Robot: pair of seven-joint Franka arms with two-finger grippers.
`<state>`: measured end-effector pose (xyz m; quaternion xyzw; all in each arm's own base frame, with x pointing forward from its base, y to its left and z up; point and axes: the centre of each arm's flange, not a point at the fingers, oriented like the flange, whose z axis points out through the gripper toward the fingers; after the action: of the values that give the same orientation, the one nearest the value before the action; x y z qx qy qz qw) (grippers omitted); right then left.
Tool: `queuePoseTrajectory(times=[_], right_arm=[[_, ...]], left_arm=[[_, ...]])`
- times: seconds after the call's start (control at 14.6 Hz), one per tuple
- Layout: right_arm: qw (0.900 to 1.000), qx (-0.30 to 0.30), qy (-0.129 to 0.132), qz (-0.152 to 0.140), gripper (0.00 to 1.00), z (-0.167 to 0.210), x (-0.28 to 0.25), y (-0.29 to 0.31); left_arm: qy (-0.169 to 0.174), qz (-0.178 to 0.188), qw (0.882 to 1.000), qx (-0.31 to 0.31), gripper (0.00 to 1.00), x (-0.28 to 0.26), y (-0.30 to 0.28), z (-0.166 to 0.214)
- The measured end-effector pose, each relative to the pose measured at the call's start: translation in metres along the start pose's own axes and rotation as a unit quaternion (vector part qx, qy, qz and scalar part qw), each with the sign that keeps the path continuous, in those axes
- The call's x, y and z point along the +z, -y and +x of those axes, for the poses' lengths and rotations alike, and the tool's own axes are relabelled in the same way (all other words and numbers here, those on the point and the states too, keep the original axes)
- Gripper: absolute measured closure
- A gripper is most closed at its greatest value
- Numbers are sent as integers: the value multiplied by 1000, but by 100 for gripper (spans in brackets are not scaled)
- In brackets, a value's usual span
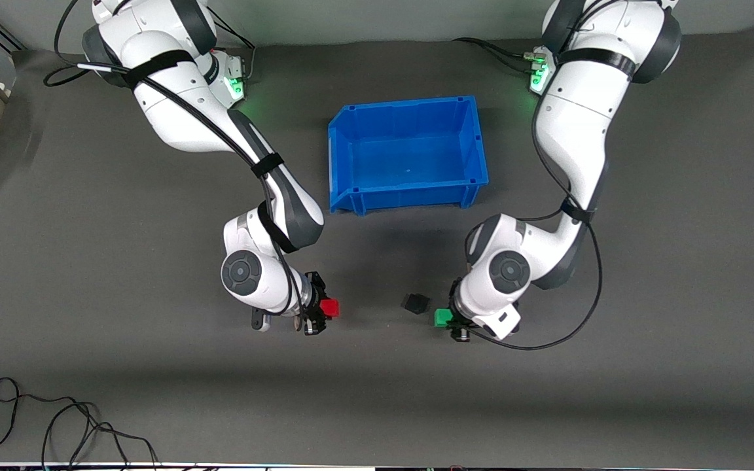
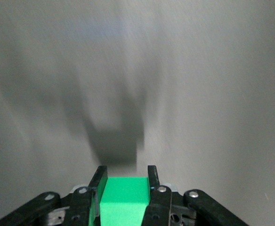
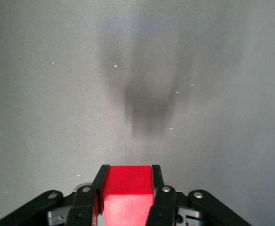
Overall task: Attach green and red cubes to black cube
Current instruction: 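Carry the red cube and green cube toward the black cube with both grippers, then lower the red and green cubes against the black cube with both grippers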
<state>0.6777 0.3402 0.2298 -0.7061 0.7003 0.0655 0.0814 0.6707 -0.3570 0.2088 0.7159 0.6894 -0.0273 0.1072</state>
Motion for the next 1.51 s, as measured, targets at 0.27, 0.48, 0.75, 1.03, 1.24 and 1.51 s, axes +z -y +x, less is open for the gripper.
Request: queuePoseTrajectory(times=[0.27, 0.48, 0.75, 1.03, 1.24, 1.51], right_arm=[[1000, 14, 5, 11, 60, -15, 14, -3], [1000, 15, 7, 17, 60, -28, 27, -8], [1000, 16, 7, 20, 60, -27, 28, -6], [1000, 9, 9, 23, 60, -36, 39, -11], [999, 7, 13, 30, 60, -40, 40, -8], [999, 3, 24, 36, 60, -51, 46, -7]], left_arm=[[-23, 7, 999, 47, 61, 25, 22, -26], [-32, 6, 998, 60, 61, 31, 25, -28], [-23, 7, 998, 63, 61, 32, 34, -46], [-11, -4, 999, 42, 61, 25, 35, -62], [-6, -14, 1000, 3, 61, 19, 29, -63], [-6, -13, 1000, -22, 61, 29, 30, -62]])
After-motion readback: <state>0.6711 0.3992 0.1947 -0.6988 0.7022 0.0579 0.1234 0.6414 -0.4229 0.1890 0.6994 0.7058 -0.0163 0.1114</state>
